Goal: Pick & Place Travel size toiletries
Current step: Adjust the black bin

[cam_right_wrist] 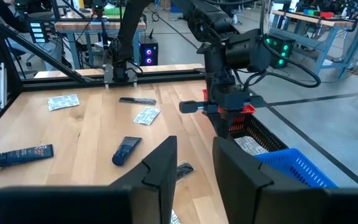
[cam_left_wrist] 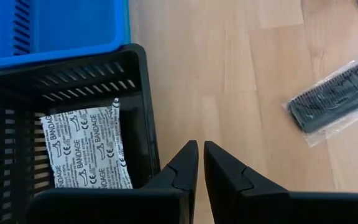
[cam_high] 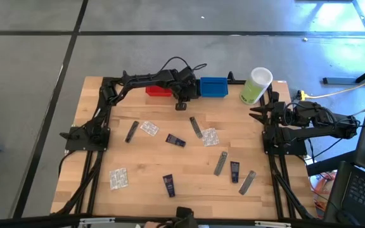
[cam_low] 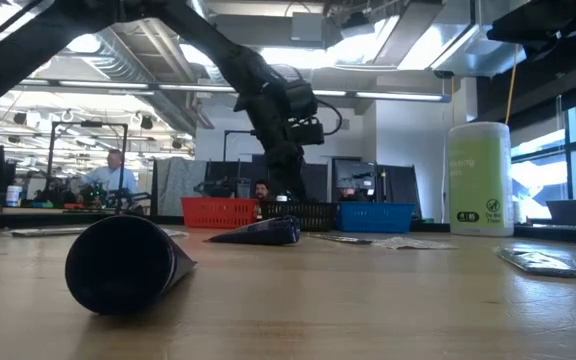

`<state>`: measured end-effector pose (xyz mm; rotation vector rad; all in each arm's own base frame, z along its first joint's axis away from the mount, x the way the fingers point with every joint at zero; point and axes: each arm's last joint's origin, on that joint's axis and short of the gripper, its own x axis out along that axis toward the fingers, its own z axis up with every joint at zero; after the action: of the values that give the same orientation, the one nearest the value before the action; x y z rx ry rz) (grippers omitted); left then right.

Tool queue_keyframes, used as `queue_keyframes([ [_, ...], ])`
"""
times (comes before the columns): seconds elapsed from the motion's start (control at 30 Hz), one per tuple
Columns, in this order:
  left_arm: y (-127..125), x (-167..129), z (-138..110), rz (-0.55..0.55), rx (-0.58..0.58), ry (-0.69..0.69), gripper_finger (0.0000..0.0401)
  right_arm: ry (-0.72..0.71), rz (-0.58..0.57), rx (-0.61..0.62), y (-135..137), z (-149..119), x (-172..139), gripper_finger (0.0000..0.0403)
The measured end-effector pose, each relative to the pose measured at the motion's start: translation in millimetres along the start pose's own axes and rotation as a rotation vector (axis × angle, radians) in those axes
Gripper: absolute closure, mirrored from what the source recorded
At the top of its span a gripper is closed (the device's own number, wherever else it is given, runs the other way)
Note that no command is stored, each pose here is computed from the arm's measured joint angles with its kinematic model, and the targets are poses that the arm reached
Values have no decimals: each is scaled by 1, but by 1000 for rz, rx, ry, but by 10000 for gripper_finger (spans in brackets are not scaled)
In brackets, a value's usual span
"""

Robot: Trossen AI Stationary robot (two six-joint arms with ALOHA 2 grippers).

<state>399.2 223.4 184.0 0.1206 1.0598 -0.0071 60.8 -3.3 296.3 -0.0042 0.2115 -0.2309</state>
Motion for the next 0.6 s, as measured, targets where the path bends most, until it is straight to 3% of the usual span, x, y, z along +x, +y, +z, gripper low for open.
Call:
queue_keyframes([
  [0.6,14,3,-9,86,4,48,379,0,0,0,0,0,0,256],
])
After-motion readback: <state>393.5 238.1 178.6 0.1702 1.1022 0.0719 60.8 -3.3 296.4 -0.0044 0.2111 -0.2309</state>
